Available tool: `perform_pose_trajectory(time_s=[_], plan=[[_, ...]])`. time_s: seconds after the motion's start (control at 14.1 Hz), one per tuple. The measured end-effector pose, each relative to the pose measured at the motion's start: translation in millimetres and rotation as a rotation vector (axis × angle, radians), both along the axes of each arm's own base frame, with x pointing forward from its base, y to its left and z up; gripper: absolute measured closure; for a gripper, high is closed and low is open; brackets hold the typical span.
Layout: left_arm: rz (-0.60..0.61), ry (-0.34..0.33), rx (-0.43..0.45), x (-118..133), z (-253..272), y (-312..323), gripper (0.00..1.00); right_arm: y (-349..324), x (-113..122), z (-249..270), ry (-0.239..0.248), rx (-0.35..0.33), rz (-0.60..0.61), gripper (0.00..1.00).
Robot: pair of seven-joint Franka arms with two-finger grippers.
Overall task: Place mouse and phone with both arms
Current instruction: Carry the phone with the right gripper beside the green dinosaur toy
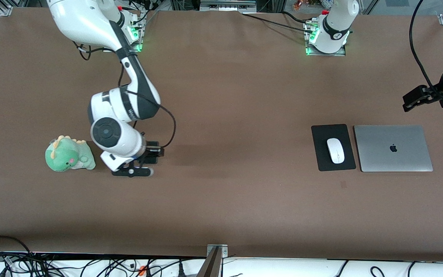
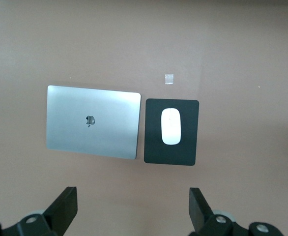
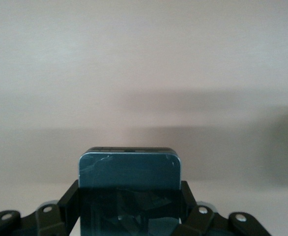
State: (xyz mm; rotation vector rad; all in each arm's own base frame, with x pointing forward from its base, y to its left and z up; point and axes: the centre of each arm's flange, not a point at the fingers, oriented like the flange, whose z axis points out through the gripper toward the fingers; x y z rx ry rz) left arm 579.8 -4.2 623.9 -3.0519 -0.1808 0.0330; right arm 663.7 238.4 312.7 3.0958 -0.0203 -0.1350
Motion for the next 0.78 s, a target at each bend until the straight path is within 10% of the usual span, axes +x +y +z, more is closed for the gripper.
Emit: perform_pose_trajectory(time_s=[0.78], plan=[[-0.001,0.008,-0.008,-9.8,9.0,-2.5,0.00,-135.3,-27.5,-83.7,-0.170,-0.023,-0.021,0.20]])
